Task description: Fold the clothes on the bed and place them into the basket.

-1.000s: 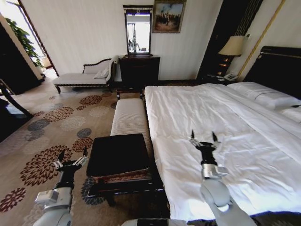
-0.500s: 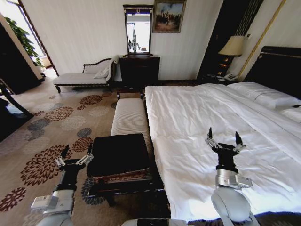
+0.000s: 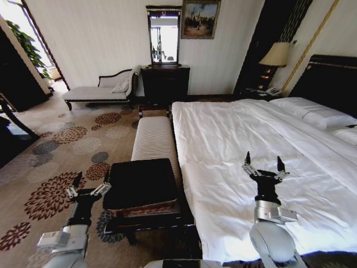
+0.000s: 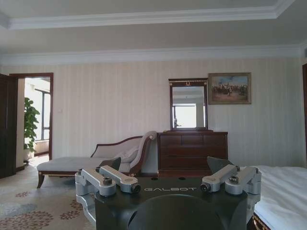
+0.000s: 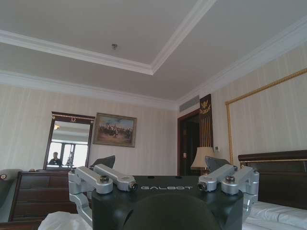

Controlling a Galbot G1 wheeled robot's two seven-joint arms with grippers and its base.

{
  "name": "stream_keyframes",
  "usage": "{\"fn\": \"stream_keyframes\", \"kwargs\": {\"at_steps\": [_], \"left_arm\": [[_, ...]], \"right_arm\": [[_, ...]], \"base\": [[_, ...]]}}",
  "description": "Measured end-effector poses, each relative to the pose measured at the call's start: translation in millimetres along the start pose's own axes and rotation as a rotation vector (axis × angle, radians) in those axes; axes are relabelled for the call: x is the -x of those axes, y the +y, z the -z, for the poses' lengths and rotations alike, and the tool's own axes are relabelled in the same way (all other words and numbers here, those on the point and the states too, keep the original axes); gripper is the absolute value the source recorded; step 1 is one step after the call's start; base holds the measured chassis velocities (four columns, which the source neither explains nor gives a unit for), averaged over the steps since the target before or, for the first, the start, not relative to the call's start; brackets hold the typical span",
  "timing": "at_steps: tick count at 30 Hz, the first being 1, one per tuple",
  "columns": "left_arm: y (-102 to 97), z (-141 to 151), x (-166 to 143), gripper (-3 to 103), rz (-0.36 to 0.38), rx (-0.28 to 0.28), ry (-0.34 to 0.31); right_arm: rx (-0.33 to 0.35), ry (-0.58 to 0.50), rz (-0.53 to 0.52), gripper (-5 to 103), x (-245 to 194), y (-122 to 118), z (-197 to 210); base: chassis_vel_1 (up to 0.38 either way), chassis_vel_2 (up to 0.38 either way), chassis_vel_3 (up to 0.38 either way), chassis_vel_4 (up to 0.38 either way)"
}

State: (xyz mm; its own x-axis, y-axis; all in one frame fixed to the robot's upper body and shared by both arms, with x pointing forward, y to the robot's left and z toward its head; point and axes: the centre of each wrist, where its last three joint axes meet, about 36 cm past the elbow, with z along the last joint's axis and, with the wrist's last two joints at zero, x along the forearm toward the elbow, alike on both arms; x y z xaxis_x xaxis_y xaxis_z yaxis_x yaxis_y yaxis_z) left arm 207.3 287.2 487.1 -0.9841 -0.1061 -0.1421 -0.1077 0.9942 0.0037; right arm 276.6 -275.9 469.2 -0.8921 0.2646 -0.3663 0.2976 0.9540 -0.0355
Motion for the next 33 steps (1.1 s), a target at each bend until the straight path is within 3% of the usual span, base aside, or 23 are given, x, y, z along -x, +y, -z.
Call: {"fn": "stream_keyframes", "kwargs": {"at_steps": [33], "left_arm": [[0.3, -0.6, 0.1, 100, 0.001, -0.001, 0.003]], "right_arm": [[0.003, 0.001, 0.001, 100, 0.2, 0.5, -0.6]], "base": [[0.000, 0.000, 0.000, 0.000]]}}
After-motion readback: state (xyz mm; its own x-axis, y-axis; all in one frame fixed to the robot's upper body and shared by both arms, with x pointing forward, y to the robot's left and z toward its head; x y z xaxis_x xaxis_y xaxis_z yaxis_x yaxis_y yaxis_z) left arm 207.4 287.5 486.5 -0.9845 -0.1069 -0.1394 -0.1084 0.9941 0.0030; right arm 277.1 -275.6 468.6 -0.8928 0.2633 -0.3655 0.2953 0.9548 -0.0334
